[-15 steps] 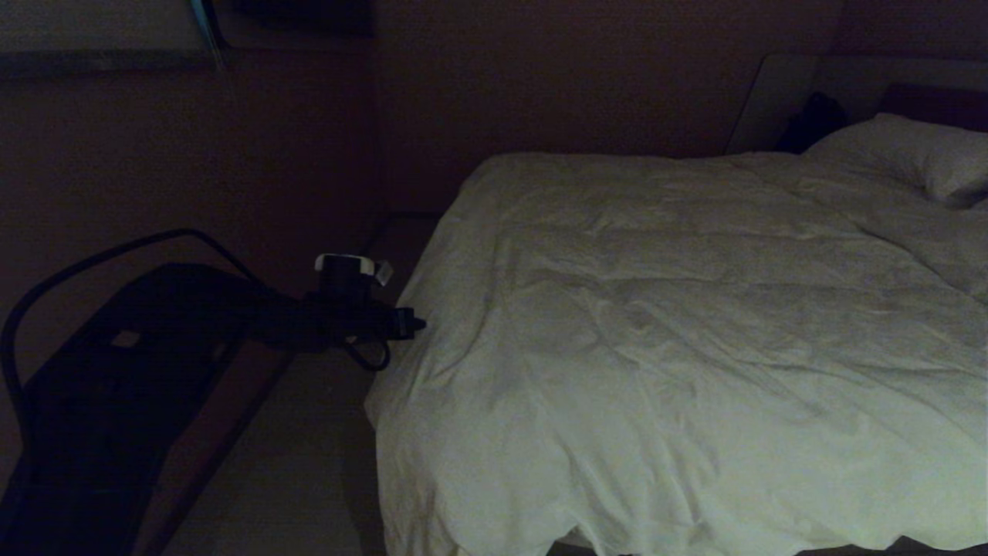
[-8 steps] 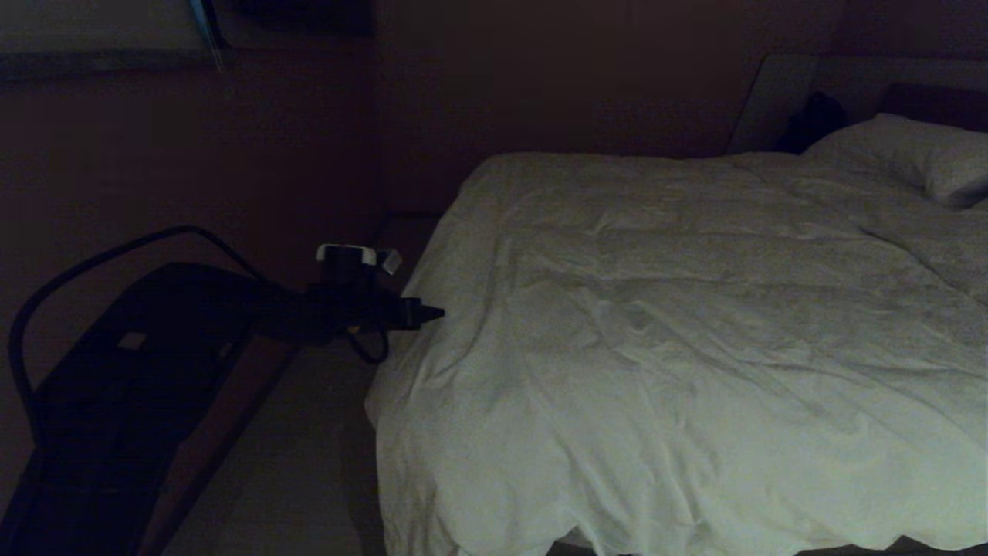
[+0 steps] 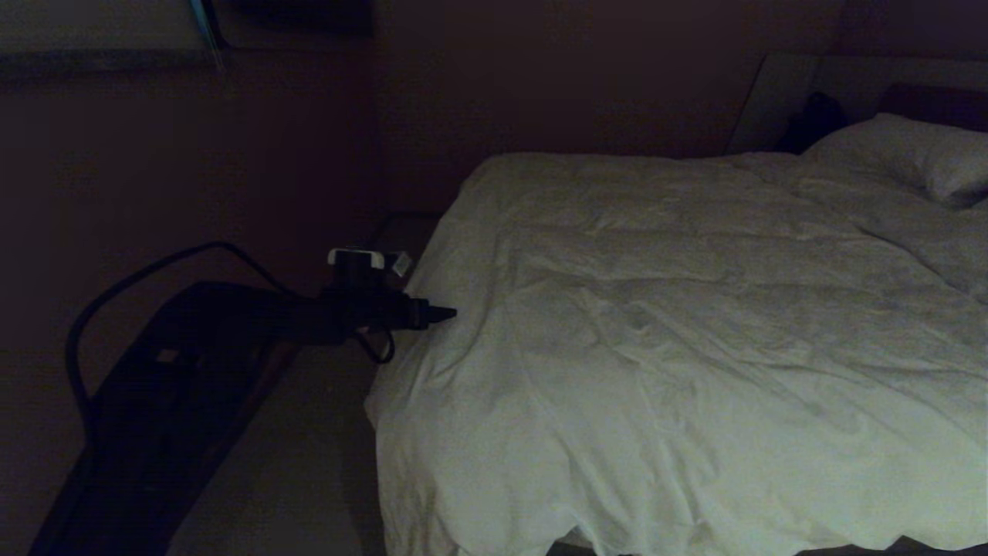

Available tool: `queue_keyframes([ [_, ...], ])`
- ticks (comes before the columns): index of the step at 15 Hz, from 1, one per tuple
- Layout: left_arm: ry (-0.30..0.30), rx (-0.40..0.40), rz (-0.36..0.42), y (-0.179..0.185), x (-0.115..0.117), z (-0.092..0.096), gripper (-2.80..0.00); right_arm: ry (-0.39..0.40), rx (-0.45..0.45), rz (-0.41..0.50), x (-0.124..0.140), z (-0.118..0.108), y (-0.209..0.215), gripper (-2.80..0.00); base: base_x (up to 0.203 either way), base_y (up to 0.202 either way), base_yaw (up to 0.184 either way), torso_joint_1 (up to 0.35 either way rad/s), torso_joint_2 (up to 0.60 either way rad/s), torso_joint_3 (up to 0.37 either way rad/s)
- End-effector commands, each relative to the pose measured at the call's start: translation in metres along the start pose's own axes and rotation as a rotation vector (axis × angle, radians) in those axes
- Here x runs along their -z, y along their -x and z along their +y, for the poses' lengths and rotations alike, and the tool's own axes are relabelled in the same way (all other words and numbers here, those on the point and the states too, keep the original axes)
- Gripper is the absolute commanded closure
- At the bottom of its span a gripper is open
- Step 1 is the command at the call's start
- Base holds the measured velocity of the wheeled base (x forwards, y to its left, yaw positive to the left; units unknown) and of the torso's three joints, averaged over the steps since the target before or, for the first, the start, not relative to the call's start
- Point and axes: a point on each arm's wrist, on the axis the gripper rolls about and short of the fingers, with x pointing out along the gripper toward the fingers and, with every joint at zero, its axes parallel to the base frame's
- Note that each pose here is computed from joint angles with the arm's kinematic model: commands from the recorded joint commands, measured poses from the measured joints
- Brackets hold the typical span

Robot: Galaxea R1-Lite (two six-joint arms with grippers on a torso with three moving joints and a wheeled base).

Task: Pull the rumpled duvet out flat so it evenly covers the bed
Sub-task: Flatten the corners of the folded blanket

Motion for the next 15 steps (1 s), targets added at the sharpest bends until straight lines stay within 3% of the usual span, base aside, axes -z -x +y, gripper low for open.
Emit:
queue_keyframes([
  [1,-0.015,-0.002,0.072,-0.021,0.033,0.007,-2.80,0.000,0.000,0.001,0.000,0.000,0.000,0.00,0.000,0.000,0.000,0.000,0.00,0.000],
  [3,-0.016,-0.004,0.076,-0.021,0.034,0.007,-2.80,0.000,0.000,0.001,0.000,0.000,0.000,0.00,0.000,0.000,0.000,0.000,0.00,0.000],
  [5,-0.090,-0.048,0.123,-0.031,0.054,0.010,-2.80,0.000,0.000,0.001,0.000,0.000,0.000,0.00,0.000,0.000,0.000,0.000,0.00,0.000],
  [10,-0.106,-0.046,0.123,-0.032,0.054,0.008,-2.80,0.000,0.000,0.001,0.000,0.000,0.000,0.00,0.000,0.000,0.000,0.000,0.00,0.000],
  [11,-0.106,-0.046,0.123,-0.032,0.054,0.008,0.00,0.000,0.000,0.001,0.000,0.000,0.000,0.00,0.000,0.000,0.000,0.000,0.00,0.000],
  [15,-0.121,-0.030,0.100,-0.032,0.045,-0.001,0.00,0.000,0.000,0.001,0.000,0.000,0.000,0.00,0.000,0.000,0.000,0.000,0.00,0.000],
])
